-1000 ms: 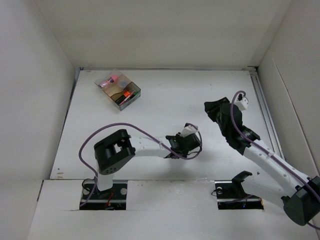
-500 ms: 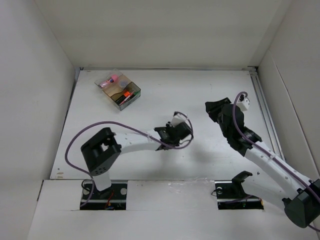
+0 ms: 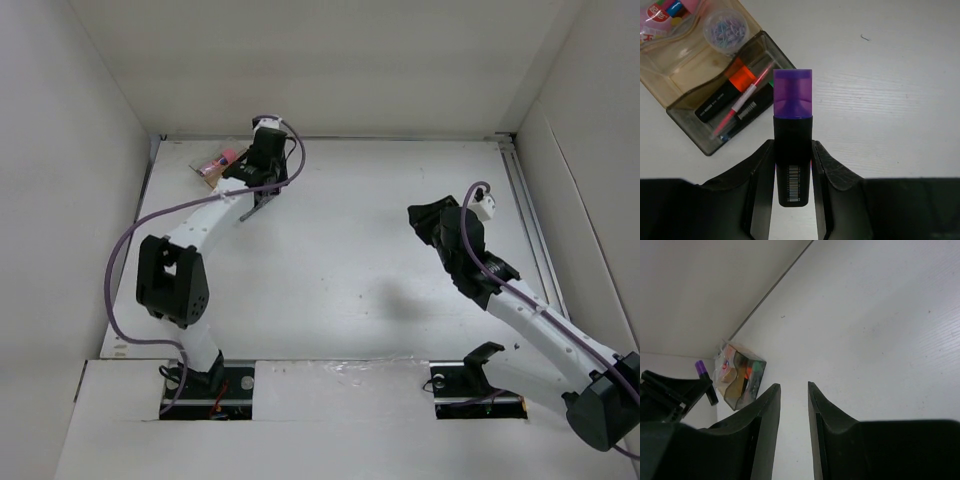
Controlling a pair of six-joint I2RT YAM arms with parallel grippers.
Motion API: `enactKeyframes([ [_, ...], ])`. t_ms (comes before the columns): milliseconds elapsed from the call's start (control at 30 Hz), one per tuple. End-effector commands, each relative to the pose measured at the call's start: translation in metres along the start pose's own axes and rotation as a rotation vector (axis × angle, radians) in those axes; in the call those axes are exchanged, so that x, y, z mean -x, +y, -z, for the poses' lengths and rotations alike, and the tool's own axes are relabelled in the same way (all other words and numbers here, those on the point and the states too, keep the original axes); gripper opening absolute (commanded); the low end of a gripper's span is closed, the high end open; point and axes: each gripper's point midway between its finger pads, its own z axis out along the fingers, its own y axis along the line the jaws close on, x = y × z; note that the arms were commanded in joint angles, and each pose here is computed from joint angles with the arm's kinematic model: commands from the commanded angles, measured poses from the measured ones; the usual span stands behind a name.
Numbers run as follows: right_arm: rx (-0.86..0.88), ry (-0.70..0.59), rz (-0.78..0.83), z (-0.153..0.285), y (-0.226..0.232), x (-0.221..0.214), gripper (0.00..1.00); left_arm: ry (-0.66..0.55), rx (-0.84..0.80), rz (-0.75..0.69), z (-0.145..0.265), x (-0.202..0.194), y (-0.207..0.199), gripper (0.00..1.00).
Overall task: Sort the stationery into containers
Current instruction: Place the pen in the storage box.
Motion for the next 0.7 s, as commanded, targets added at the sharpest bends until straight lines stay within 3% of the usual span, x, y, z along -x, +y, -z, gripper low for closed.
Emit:
enactKeyframes([
  [0, 0.039, -0.021, -0.025, 0.001, 0.013, 0.009, 0.34, 0.091, 0.012, -0.094, -0.017, 0.003, 0.009, 0.13],
  [200, 0.045, -0.011, -0.016, 0.001, 0.014, 0.007, 0.34, 0.059, 0.096, -0.255, -0.031, 0.016, 0.033, 0.17],
  [667, 0.050, -0.003, -0.016, -0.001, 0.015, 0.005, 0.34, 0.166, 0.070, -0.324, -0.072, -0.004, 0.069, 0.23],
])
